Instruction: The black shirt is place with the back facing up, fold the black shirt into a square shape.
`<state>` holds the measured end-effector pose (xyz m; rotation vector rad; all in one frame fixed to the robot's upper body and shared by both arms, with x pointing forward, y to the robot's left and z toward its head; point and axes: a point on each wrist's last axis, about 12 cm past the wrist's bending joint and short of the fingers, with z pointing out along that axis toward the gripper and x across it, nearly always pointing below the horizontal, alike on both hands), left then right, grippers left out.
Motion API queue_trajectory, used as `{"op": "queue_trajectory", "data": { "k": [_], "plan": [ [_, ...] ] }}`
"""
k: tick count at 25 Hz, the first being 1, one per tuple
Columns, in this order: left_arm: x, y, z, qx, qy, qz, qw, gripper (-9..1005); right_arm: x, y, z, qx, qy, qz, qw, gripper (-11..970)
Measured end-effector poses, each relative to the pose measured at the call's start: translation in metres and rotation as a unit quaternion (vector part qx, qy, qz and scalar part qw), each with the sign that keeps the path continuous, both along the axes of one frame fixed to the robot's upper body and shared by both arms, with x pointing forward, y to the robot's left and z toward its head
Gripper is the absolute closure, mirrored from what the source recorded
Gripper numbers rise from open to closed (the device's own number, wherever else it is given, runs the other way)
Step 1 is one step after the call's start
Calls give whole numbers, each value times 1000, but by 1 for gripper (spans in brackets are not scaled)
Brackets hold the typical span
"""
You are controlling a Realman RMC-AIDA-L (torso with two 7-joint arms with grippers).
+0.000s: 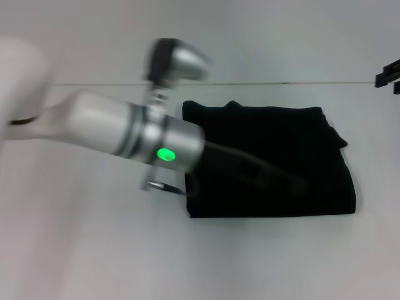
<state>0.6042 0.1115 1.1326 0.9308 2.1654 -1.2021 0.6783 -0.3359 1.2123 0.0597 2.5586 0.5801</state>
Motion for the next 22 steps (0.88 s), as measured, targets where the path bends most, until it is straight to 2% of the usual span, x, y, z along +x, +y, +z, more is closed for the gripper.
{"op": "queue_trajectory", "data": {
  "k": [2, 3, 4, 5, 7, 10, 12, 15, 18, 22],
  "plan": [
    [6, 25, -1, -27, 40, 64, 997, 482, 0, 5, -1, 1, 4, 8, 1000, 482],
    [9, 52, -5, -64, 88, 133, 985, 451, -1, 9, -2, 3, 7, 15, 1000, 482],
    [9, 62, -7, -79, 110, 158, 978, 420, 0, 10, -3, 4, 8, 18, 1000, 482],
    [9, 62, -7, -79, 110, 158, 978, 389, 0, 10, -3, 4, 8, 18, 1000, 482],
    [8, 75, -11, -98, 156, 199, 963, 328, 0, 13, -3, 5, 9, 19, 1000, 482],
    [7, 78, -18, -91, 225, 243, 939, 219, 1, 14, -2, 6, 9, 19, 1000, 483],
    [9, 77, -22, -89, 243, 262, 930, 146, 1, 15, -1, 7, 8, 20, 1000, 483],
    [14, 70, -31, -92, 253, 289, 919, 83, 1, 16, -1, 7, 8, 23, 1000, 484],
    [15, 67, -36, -91, 253, 304, 914, 44, 0, 22, -4, 9, 8, 33, 999, 484],
    [18, 76, -36, -98, 242, 326, 909, 45, -3, 43, -9, 11, -1, 98, 995, 485]
  ]
}}
